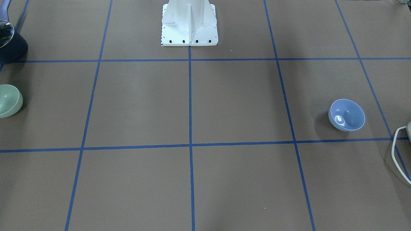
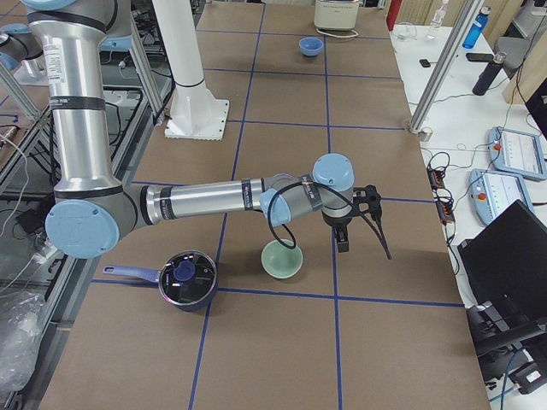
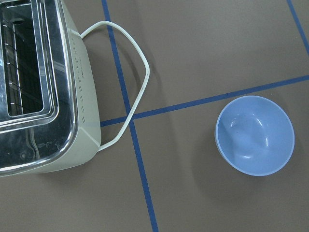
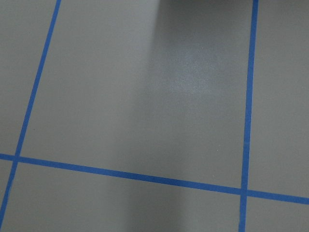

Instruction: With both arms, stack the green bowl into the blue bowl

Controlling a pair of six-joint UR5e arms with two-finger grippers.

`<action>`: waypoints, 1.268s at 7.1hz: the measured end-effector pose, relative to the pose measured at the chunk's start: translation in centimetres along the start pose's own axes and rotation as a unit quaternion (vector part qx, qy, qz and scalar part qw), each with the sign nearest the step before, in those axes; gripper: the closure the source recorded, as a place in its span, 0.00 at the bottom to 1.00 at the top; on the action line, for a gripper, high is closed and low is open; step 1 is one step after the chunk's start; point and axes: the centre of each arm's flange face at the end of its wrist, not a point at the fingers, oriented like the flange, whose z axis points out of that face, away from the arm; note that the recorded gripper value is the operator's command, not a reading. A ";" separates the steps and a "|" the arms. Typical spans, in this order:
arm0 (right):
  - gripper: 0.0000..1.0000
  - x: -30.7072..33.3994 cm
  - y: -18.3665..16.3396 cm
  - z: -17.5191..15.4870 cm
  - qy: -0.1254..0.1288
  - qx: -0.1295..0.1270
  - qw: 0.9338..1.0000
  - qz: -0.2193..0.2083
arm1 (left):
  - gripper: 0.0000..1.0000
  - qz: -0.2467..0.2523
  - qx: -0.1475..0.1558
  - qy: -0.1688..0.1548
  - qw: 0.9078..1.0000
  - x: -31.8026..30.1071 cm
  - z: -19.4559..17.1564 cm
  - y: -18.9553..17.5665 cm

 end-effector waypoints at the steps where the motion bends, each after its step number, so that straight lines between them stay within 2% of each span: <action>1: 0.00 0.1 0.0 0.0 0.000 0.000 1.000 0.000 | 0.02 0.000 0.000 0.000 1.000 0.0 0.0 0.0; 6: 0.00 -0.3 0.6 -0.5 -0.001 0.003 1.000 -0.007 | 0.02 0.005 0.007 0.003 1.000 0.4 -0.3 -0.3; 7: 0.00 0.1 1.5 -0.1 -0.001 -0.004 1.000 -0.002 | 0.02 0.006 0.009 0.004 1.000 0.5 -0.3 -0.6; 9: 0.00 1.8 5.9 2.0 -0.004 -0.024 1.000 0.002 | 0.02 0.008 0.004 0.007 1.000 1.8 0.5 -2.5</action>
